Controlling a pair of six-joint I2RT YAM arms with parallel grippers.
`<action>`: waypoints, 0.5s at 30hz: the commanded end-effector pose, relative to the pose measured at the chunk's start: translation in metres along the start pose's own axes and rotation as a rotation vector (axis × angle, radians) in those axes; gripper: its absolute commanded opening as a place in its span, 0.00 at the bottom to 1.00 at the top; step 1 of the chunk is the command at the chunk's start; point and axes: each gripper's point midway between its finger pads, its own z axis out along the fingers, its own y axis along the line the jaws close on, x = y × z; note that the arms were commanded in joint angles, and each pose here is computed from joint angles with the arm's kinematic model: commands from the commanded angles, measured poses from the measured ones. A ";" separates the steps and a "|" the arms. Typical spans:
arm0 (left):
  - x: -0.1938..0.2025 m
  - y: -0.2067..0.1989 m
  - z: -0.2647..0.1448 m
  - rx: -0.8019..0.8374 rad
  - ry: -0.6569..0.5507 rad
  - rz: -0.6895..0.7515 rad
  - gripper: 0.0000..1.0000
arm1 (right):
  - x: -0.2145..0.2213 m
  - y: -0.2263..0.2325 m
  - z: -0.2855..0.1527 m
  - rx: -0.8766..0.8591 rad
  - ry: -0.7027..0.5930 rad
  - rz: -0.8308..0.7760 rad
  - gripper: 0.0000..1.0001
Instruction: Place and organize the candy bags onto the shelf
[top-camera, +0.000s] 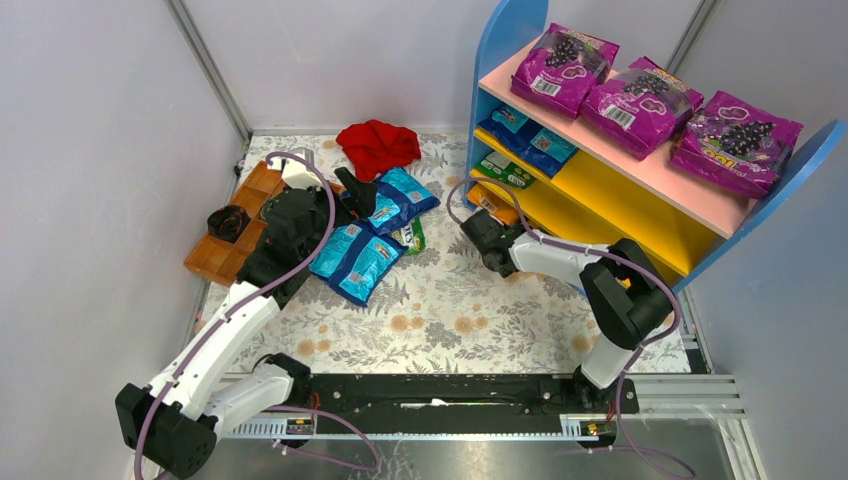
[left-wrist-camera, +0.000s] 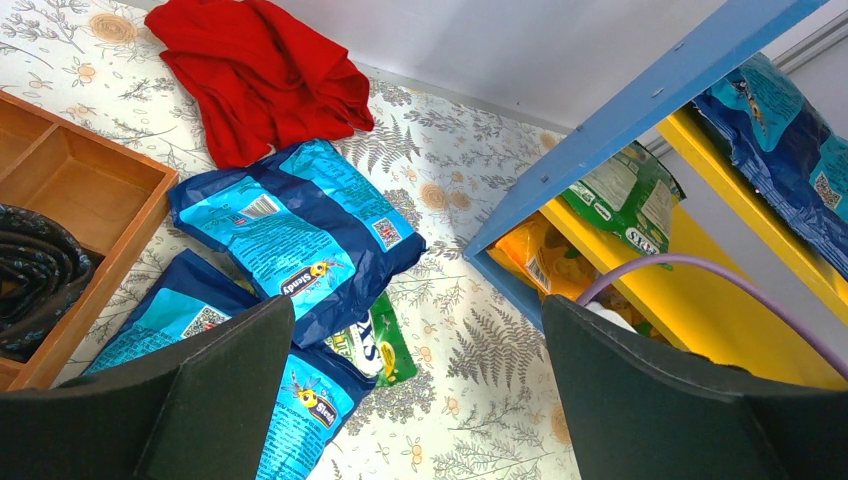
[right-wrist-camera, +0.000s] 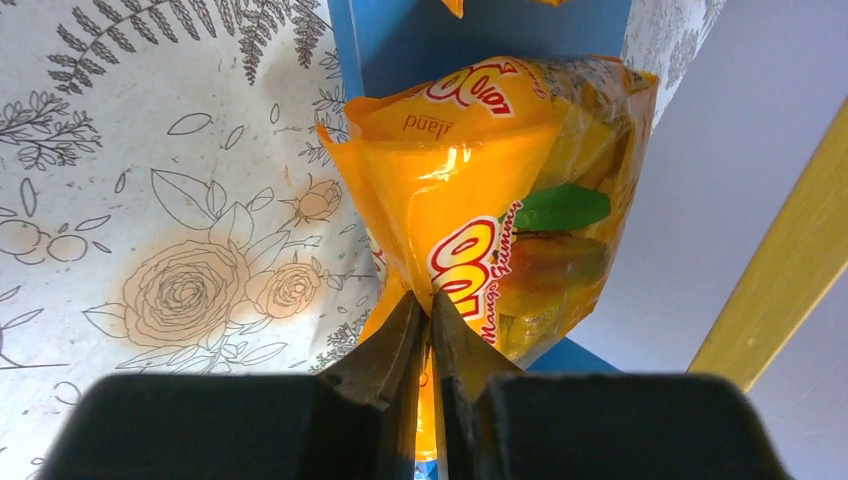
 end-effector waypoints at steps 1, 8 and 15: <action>-0.015 -0.009 -0.001 0.029 -0.055 -0.011 0.99 | -0.023 -0.018 0.011 -0.013 -0.040 -0.019 0.11; -0.014 -0.008 -0.001 0.024 -0.055 -0.007 0.99 | -0.036 -0.028 0.024 0.004 -0.092 -0.035 0.11; -0.011 -0.008 0.001 0.023 -0.046 -0.006 0.99 | -0.041 -0.021 0.031 -0.018 -0.162 -0.092 0.12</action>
